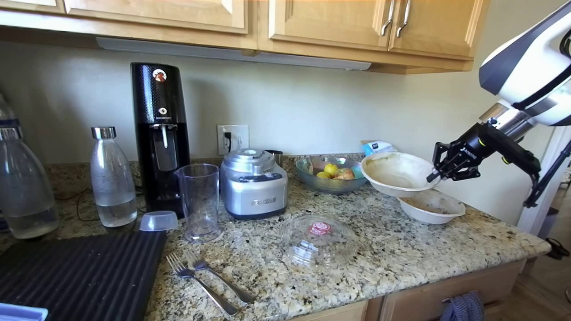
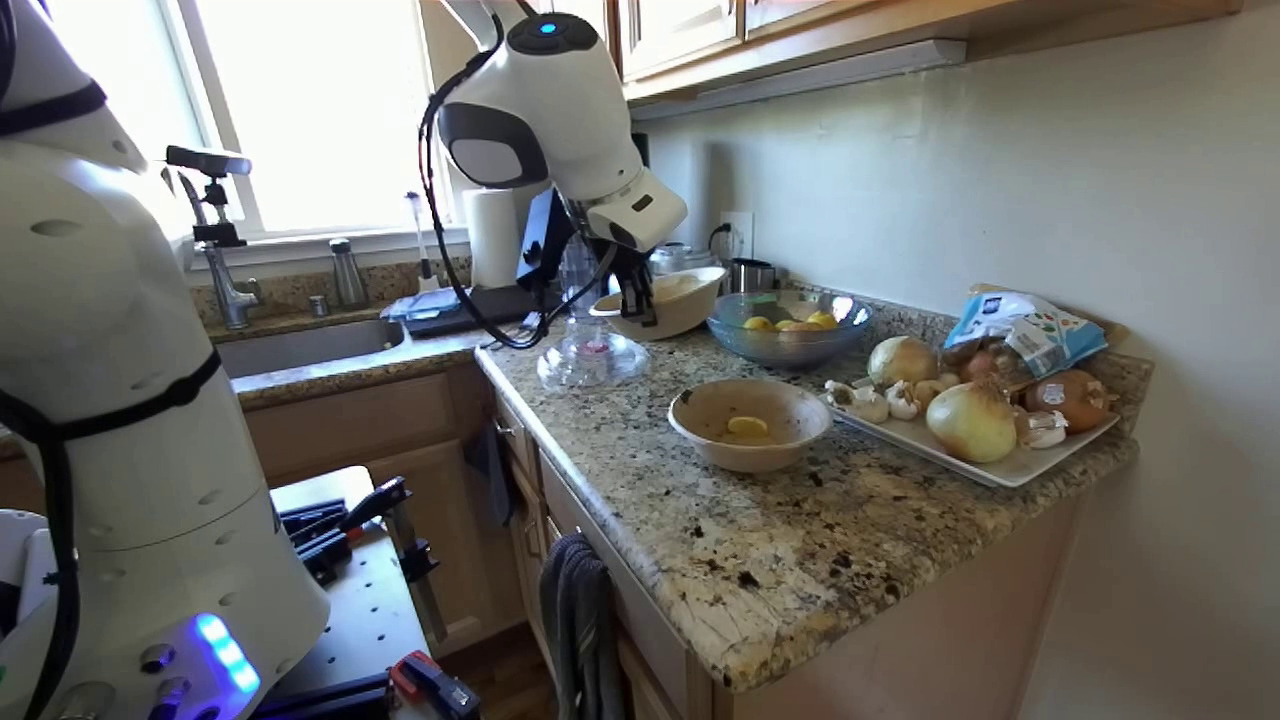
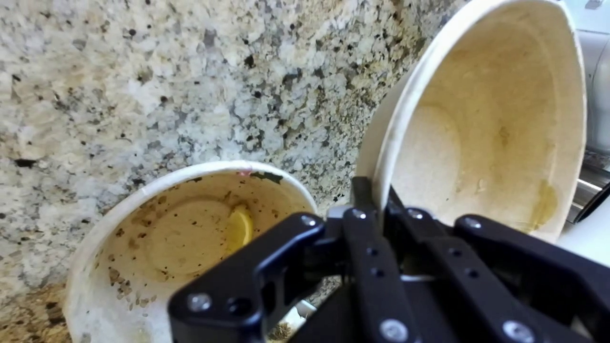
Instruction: Stack the bowls
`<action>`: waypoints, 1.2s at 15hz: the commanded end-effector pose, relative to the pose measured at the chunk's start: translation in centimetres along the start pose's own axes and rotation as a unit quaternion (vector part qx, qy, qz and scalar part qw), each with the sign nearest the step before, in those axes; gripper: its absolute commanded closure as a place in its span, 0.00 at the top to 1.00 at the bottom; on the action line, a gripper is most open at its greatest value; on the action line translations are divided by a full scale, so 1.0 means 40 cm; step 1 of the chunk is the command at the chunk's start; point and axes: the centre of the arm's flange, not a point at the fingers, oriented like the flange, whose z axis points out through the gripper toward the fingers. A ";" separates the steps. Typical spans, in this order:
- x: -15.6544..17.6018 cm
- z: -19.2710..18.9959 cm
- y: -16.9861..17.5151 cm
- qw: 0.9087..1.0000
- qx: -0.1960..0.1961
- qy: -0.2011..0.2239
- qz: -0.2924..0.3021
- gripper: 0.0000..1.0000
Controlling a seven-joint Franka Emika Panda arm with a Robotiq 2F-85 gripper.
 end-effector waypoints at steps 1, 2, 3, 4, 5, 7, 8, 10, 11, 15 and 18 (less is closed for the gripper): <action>0.014 -0.010 0.014 1.000 0.000 0.006 0.007 0.04; 0.021 -0.014 0.022 1.000 0.000 0.011 0.010 0.04; 0.033 -0.018 0.036 1.000 0.000 0.016 0.016 0.04; 0.042 -0.021 0.045 1.000 0.001 0.016 0.024 0.03; 0.059 -0.023 0.065 0.999 -0.002 0.020 0.034 0.04; 0.088 -0.032 0.099 0.998 -0.006 0.029 0.055 0.04; 0.101 -0.036 0.115 0.997 -0.008 0.033 0.063 0.04; 0.129 -0.041 0.153 0.995 -0.014 0.042 0.084 0.04; 0.145 -0.039 0.175 0.994 -0.015 0.044 0.097 0.03; 0.191 -0.021 0.232 0.989 -0.024 0.055 0.136 0.04; 0.214 0.012 0.261 0.986 -0.035 0.054 0.154 0.04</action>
